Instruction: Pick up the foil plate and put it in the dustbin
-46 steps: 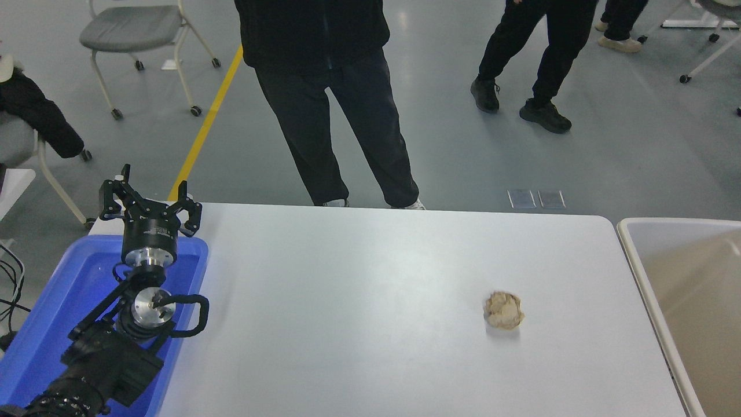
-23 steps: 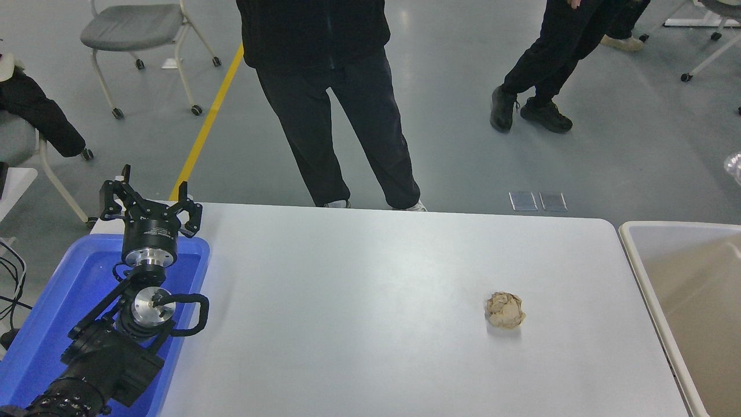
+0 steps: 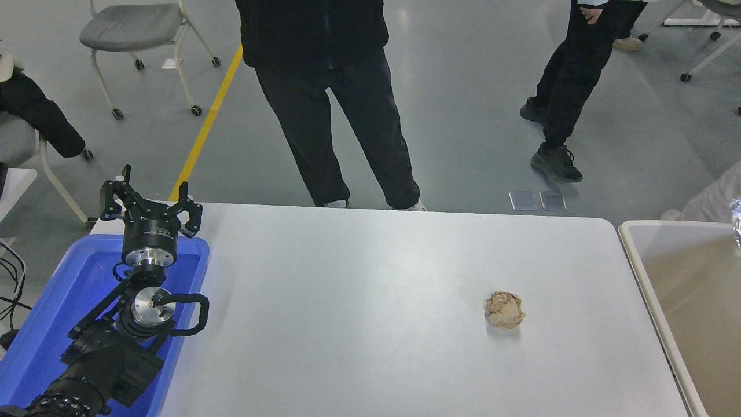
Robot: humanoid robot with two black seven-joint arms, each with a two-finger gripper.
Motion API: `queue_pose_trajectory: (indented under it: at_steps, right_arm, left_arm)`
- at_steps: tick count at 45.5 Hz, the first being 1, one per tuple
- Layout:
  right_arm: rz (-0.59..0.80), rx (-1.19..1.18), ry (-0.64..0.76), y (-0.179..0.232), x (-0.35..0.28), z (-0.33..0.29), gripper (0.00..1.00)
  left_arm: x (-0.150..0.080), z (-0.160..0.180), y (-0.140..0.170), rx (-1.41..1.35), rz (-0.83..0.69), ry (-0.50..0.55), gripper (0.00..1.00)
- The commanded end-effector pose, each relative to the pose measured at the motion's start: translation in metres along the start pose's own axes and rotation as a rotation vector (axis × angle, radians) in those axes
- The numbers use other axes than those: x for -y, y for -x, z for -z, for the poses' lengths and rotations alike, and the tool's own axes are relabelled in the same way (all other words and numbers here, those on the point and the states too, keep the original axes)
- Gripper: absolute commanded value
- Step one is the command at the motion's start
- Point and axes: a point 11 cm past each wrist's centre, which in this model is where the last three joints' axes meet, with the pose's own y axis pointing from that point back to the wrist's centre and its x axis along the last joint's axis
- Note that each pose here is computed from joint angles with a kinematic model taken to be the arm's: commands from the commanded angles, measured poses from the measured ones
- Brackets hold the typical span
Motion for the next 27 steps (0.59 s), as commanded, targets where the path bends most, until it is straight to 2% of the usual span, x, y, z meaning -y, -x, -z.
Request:
queue_pose_trajectory:
  at_steps: [1, 9, 10, 11, 13, 16, 20, 22, 23, 24, 27]
  right_arm:
    - [0.030, 0.040, 0.056, 0.020, 0.001, -0.030, 0.00]
    - [0.034, 0.054, 0.074, 0.027, 0.001, -0.041, 0.01]
    - [0.034, 0.057, 0.075, 0.026, 0.001, -0.042, 0.17]
    - [0.036, 0.062, 0.077, 0.027, 0.001, -0.043, 0.28]
    - [0.038, 0.072, 0.079, 0.028, 0.001, -0.044, 0.33]
    - [0.038, 0.085, 0.081, 0.028, 0.002, -0.046, 0.55]
    - [0.038, 0.097, 0.084, 0.026, 0.002, -0.048, 0.69]
    - [0.038, 0.106, 0.083, 0.024, 0.002, -0.047, 0.83]
    - [0.038, 0.108, 0.083, 0.024, 0.002, -0.047, 0.95]
    - [0.041, 0.109, 0.083, 0.024, 0.002, -0.047, 1.00]
    - [0.041, 0.109, 0.082, 0.023, 0.002, -0.046, 1.00]
  left_arm:
    - [0.000, 0.000, 0.000, 0.000, 0.000, 0.001, 0.99]
    - [0.000, 0.000, 0.000, 0.000, 0.000, 0.000, 0.99]
    - [0.000, 0.000, 0.000, 0.000, 0.000, 0.000, 0.99]
    - [0.000, 0.000, 0.000, 0.000, 0.000, 0.001, 0.99]
    - [0.000, 0.000, 0.000, 0.000, 0.000, 0.000, 0.99]
    - [0.000, 0.000, 0.000, 0.000, 0.000, 0.000, 0.99]
    - [0.000, 0.000, 0.000, 0.000, 0.000, 0.000, 0.99]
    - [0.000, 0.000, 0.000, 0.000, 0.000, 0.000, 0.99]
    - [0.000, 0.000, 0.000, 0.000, 0.000, 0.000, 0.99]
    - [0.000, 0.000, 0.000, 0.000, 0.000, 0.001, 0.99]
    - [0.000, 0.000, 0.000, 0.000, 0.000, 0.000, 0.99]
